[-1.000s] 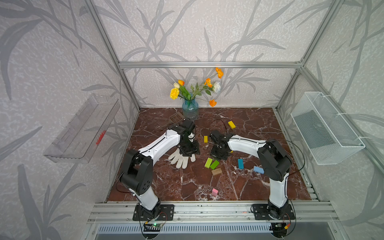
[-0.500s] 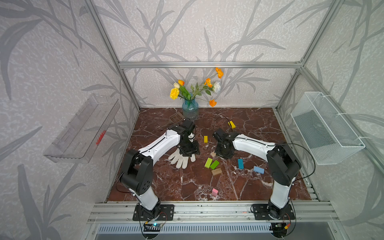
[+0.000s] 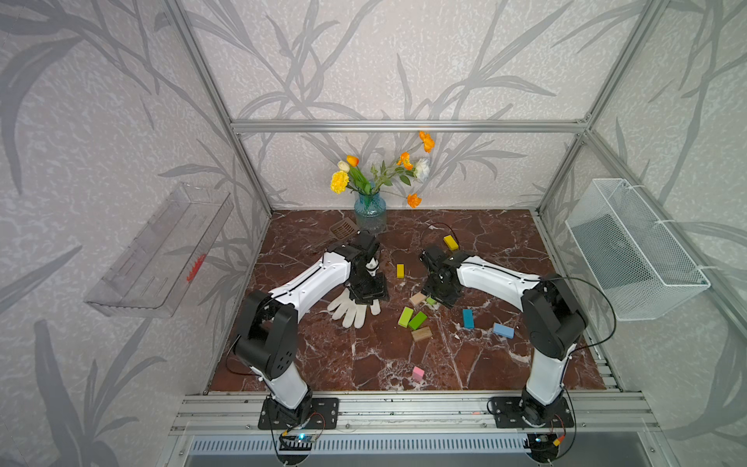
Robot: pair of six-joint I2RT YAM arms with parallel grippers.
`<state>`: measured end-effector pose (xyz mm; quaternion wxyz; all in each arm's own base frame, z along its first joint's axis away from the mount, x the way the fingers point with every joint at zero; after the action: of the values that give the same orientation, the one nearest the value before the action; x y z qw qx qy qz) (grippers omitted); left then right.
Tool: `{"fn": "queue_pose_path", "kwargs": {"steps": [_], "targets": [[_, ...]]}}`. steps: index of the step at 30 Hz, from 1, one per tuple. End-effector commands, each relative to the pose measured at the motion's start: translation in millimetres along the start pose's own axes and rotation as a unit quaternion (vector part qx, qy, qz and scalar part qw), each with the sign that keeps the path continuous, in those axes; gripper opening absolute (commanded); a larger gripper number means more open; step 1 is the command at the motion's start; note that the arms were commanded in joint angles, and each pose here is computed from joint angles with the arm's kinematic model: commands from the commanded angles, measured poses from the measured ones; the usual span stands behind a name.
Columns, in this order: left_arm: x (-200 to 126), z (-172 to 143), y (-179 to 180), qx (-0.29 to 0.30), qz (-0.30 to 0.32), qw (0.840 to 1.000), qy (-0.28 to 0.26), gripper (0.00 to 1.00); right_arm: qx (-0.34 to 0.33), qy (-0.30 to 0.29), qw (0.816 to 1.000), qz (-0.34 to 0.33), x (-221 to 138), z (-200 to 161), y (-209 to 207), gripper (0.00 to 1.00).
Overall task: Assemble the letter c with building blocks
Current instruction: Pick up the building block from the center of the board, then assemble the building block at the center of the board.
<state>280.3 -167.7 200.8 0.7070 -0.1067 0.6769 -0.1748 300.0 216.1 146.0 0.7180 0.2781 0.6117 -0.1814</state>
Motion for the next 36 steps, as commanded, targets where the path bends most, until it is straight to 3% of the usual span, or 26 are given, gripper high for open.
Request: {"fn": "queue_pose_path", "kwargs": {"steps": [1, 26, 32, 36], "targets": [[-0.4, -1.1, 2.3, 0.001, 0.002, 1.0, 0.001, 0.54, 0.023, -0.011, 1.0, -0.011, 0.4, 6.7, 3.3, 0.61], [0.3, -0.5, 7.2, 0.003, 0.004, 1.0, 0.007, 0.54, 0.029, 0.005, 0.998, -0.052, 33.2, 9.1, 2.6, 0.41], [-2.2, -0.3, 7.3, 0.002, 0.004, 1.0, 0.006, 0.54, 0.012, 0.0, 0.999, -0.05, 26.1, 9.5, 4.1, 0.24], [-4.3, 0.9, 7.9, 0.002, 0.003, 1.0, 0.005, 0.54, -0.02, -0.017, 0.999, -0.047, 5.9, 8.6, 7.2, 0.18]]}}
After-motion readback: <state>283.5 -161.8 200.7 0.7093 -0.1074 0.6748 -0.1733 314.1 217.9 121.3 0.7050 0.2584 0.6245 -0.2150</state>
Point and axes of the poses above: each gripper's point midway between its finger pads, its own x axis out along the fingers, its own y axis along the line the jaws close on, z = x × y, the point moved 10 cm from there along -x, back along the fingers, and after that the axes turned 6 degrees about x, right-handed, at the moved point
